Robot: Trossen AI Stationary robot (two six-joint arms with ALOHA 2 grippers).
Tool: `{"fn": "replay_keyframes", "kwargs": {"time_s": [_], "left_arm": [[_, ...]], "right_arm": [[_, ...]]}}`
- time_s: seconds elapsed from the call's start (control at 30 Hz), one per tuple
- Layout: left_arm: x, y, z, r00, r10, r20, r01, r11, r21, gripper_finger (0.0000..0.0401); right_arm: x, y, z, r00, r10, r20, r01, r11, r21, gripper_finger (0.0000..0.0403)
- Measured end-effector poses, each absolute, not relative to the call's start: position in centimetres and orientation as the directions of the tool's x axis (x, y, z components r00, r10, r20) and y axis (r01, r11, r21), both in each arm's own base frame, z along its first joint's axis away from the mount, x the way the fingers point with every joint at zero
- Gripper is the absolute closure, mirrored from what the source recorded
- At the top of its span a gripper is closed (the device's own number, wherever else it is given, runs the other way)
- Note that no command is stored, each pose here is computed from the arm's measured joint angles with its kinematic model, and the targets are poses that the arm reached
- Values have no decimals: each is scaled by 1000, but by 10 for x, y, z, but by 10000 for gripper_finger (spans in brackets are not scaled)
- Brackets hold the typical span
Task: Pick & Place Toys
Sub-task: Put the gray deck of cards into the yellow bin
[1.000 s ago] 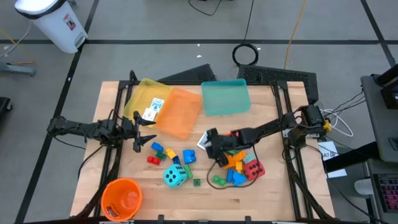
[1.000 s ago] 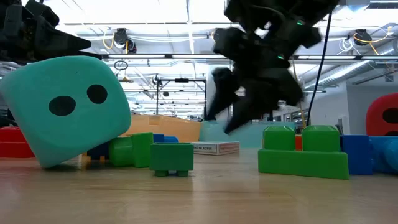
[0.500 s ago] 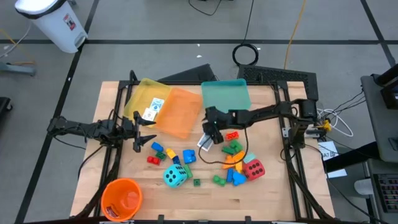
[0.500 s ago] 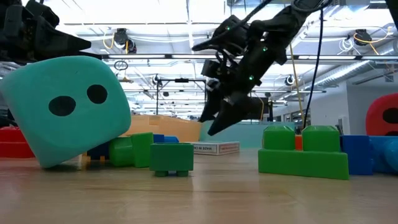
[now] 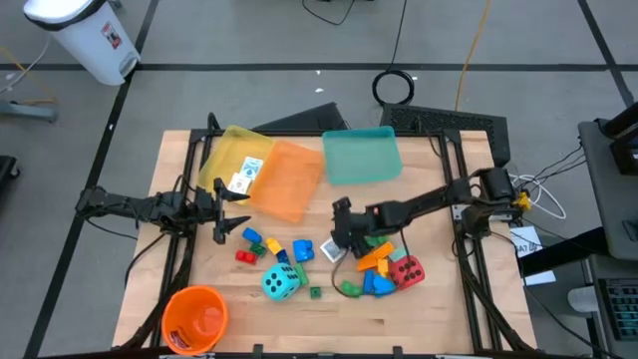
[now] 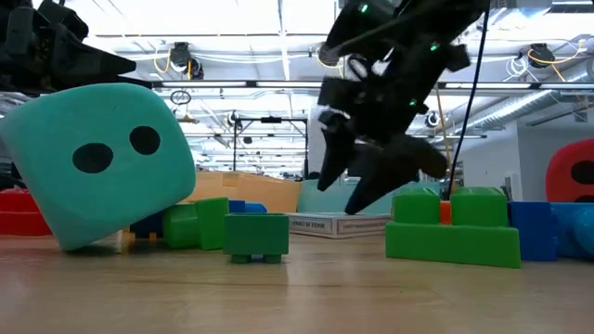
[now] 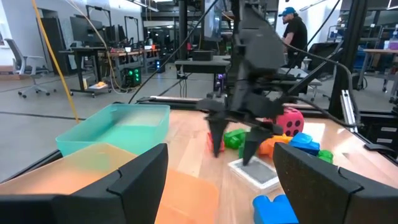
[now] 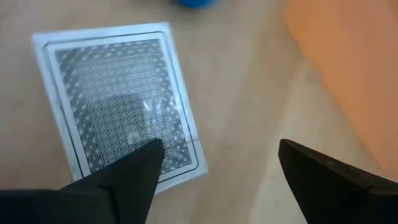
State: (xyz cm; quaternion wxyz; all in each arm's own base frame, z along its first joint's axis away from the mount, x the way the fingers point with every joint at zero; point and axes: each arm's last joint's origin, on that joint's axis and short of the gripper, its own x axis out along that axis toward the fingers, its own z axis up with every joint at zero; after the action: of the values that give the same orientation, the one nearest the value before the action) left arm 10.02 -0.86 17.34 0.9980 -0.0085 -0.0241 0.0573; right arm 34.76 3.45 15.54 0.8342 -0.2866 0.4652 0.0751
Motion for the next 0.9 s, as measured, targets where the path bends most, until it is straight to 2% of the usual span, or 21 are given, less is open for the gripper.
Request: {"fn": "replay_keyframes", "kwargs": {"time_s": [0.13, 0.23, 0.33, 0.53, 0.7, 0.9], "left_arm": [[100, -9, 173, 992, 115, 47, -114, 993, -19, 105], [100, -9, 173, 992, 115, 47, -114, 993, -19, 105], [100, -8, 173, 992, 116, 48, -115, 993, -20, 105], [100, -8, 173, 992, 116, 47, -115, 993, -19, 105], [100, -9, 173, 992, 115, 47, -114, 993, -19, 105], [100, -9, 173, 992, 115, 47, -114, 993, -19, 105]], "right_arm": [[355, 56, 166, 678, -310, -666, -385, 623, -681, 90], [361, 69, 177, 762, -330, -557, -297, 587, -753, 90], [366, 74, 185, 820, -313, -479, -195, 634, -748, 90], [374, 70, 197, 878, -307, -366, 24, 793, -609, 90], [379, 55, 197, 909, -141, -392, -28, 918, -395, 90], [384, 40, 205, 934, -165, -317, 87, 965, -247, 90]]}}
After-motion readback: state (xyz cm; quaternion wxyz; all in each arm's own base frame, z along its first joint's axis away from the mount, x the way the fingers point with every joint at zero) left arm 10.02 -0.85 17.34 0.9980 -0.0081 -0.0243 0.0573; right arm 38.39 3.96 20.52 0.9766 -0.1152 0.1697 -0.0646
